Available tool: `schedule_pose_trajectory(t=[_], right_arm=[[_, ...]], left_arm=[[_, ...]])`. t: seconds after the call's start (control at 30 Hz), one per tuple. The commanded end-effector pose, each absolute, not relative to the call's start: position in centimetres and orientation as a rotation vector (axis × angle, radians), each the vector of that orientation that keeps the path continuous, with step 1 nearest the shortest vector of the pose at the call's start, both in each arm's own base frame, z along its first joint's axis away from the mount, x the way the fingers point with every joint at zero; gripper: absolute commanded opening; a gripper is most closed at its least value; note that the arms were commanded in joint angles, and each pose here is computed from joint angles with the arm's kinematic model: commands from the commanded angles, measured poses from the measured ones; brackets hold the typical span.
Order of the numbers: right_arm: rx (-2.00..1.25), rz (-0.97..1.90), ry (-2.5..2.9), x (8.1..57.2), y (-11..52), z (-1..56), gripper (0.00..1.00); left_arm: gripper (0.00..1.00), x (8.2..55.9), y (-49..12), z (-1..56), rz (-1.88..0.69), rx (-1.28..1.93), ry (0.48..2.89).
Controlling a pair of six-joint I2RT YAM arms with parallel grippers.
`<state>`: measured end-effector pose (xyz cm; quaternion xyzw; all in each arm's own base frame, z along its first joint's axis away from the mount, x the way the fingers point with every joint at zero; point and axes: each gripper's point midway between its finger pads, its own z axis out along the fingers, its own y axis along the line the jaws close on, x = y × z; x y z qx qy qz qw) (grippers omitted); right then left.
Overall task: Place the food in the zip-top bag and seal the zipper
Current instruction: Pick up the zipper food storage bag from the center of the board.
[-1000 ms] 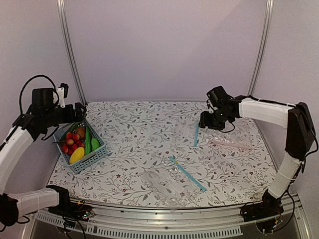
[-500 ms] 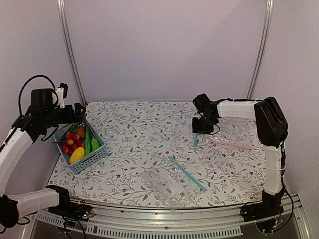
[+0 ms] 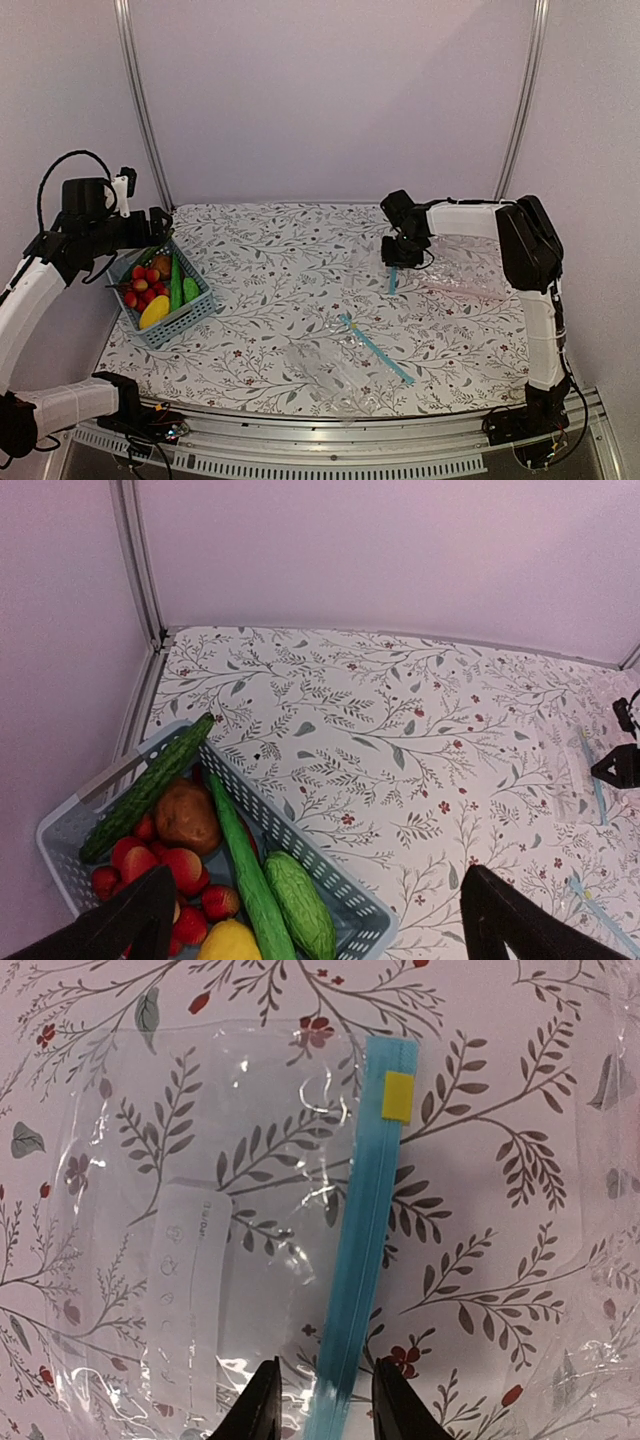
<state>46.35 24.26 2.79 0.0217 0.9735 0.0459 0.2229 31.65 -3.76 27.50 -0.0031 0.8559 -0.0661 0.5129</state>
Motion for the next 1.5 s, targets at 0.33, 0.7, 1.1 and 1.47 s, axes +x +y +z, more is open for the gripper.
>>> schedule_pose_trajectory(t=[0.33,0.7,1.1,1.47], right_arm=[[0.072,0.013,2.713,47.0,23.6,0.5,0.22],[0.073,0.105,2.689,47.3,24.8,1.6,0.0],[-0.152,0.658,2.519,42.6,29.0,11.7,0.0],[-0.523,0.998,2.385,31.9,30.6,19.5,0.0]], left_arm=[[1.0,31.5,-3.9,26.8,-0.144,0.016,2.076],[0.99,31.6,-4.1,26.4,-0.152,0.021,2.086],[1.0,31.4,-6.2,26.4,-0.229,0.105,2.083],[1.0,28.4,-16.3,28.3,-0.601,0.515,1.942]])
